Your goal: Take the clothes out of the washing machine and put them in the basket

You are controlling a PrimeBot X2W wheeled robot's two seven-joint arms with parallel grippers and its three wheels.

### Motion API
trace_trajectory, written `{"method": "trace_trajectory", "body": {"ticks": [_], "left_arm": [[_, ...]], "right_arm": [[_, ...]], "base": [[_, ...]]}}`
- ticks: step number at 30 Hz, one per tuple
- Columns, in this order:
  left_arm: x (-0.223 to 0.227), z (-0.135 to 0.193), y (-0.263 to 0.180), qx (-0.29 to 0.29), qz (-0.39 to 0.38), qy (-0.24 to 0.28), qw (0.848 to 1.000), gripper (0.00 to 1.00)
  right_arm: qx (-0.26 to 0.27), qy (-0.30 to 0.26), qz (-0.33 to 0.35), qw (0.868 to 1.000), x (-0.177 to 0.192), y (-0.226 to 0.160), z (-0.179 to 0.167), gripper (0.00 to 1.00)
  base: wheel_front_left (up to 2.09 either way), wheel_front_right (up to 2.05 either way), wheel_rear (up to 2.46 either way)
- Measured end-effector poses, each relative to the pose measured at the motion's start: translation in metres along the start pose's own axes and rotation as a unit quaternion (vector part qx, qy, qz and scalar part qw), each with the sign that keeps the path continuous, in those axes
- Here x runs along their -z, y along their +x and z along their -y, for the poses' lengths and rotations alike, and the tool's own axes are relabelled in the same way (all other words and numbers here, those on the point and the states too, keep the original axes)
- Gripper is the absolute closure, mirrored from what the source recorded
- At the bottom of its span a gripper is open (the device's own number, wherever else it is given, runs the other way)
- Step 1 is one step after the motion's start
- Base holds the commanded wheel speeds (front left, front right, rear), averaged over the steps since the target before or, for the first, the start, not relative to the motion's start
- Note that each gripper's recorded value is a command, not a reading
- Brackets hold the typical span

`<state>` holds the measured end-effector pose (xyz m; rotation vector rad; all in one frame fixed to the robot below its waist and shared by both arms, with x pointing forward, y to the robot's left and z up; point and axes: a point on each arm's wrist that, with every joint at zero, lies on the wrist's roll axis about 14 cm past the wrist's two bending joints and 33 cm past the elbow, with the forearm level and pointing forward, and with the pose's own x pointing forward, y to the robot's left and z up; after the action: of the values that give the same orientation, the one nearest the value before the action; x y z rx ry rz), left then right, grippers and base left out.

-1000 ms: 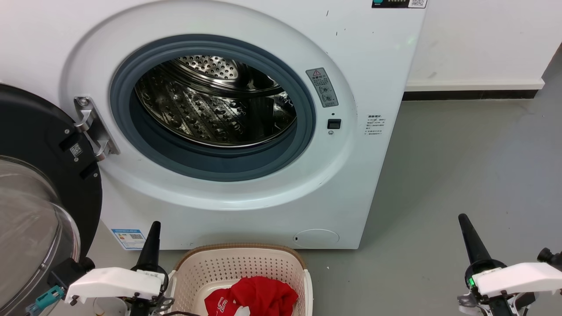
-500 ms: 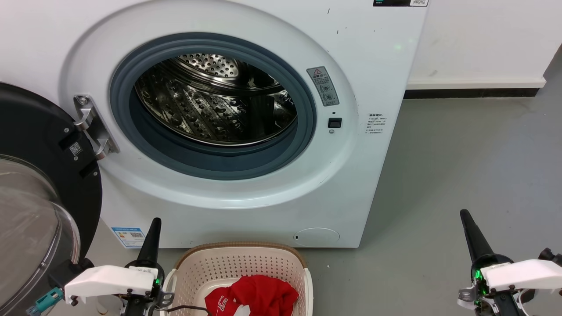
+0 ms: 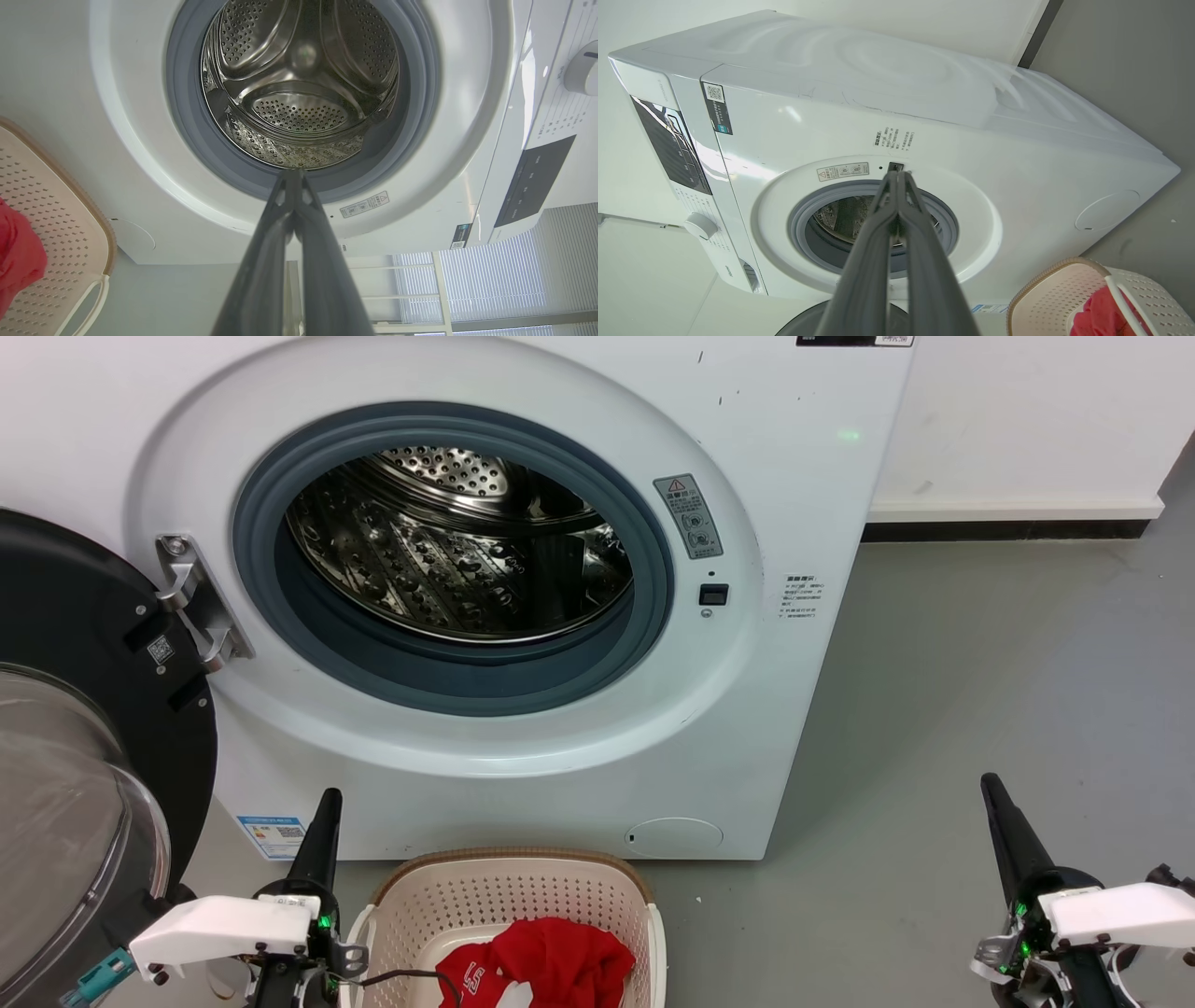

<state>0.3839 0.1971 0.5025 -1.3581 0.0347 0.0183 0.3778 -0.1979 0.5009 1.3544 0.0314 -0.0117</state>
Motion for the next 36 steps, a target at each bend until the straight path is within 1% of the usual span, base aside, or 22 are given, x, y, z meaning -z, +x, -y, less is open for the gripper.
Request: {"method": "trace_trajectory", "body": {"ticks": [13, 25, 36], "left_arm": [[-0.0016, -0.0007, 0.0011, 0.004, 0.002, -0.053, 0.999, 1.00], [-0.0033, 0.0016, 0.0040, 0.012, 0.004, -0.104, 0.994, 1.00], [-0.0034, 0.0018, 0.0042, 0.013, 0.005, -0.108, 0.994, 1.00]], "right_arm": [[-0.004, 0.054, 0.003, 0.999, -0.0012, 0.0047, -0.0015, 1.00], [-0.008, 0.106, 0.006, 0.994, -0.0027, 0.0089, -0.0025, 1.00], [-0.009, 0.109, 0.006, 0.994, -0.0029, 0.0095, -0.0030, 1.00]], "base": [[0.00, 0.00, 0.00], [0.00, 0.00, 0.00], [0.00, 0.00, 0.00]]}}
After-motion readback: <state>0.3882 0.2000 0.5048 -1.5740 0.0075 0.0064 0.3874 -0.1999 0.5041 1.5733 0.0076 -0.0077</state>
